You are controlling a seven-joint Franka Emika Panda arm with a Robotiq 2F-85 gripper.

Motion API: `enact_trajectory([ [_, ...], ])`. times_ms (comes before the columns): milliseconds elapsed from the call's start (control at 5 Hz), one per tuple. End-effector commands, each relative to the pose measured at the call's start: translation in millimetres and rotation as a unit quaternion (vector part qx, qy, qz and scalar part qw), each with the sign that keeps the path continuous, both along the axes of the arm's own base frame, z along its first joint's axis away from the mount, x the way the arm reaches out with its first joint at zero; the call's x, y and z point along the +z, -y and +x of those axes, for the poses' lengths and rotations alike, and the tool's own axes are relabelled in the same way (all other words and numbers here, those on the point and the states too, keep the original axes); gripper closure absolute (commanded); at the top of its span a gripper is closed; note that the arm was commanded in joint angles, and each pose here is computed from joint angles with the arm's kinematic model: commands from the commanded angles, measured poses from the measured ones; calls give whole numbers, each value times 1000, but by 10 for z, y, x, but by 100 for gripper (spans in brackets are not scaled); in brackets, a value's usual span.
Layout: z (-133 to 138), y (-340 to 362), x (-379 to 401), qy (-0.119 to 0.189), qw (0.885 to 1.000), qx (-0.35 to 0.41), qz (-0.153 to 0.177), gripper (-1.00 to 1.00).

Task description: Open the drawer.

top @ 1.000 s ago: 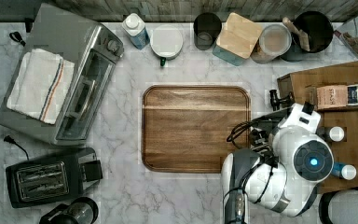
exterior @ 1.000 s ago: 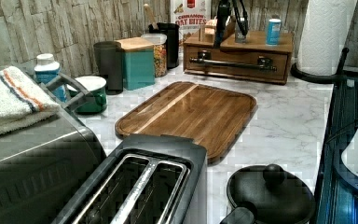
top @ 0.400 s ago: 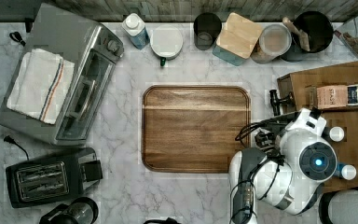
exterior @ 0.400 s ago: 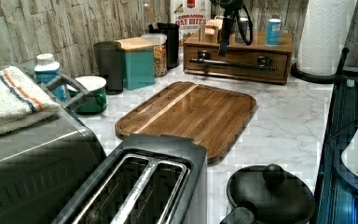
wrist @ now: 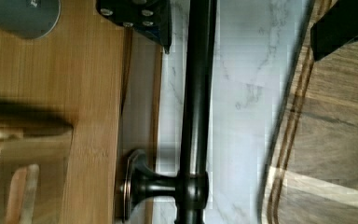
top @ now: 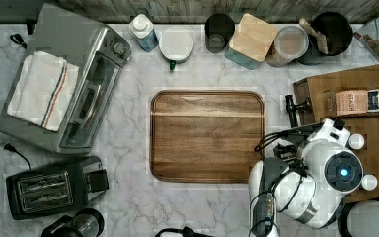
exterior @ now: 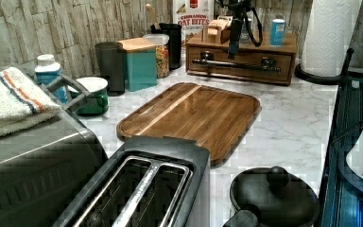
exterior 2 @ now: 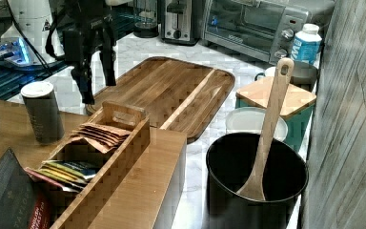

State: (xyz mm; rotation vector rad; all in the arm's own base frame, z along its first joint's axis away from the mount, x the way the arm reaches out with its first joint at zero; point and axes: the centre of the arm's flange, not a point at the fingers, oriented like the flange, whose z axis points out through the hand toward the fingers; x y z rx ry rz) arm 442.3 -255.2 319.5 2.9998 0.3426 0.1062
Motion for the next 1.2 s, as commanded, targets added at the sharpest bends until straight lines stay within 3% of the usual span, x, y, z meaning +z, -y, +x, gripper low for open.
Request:
enact_trajectory([
  [200,-14,265,-149,30,997,-63,-13,-100],
  [600,84,157,-395,57,996,-70,-8,-100],
  [1200,94,-25,-683,52,995,-80,-3,-100],
])
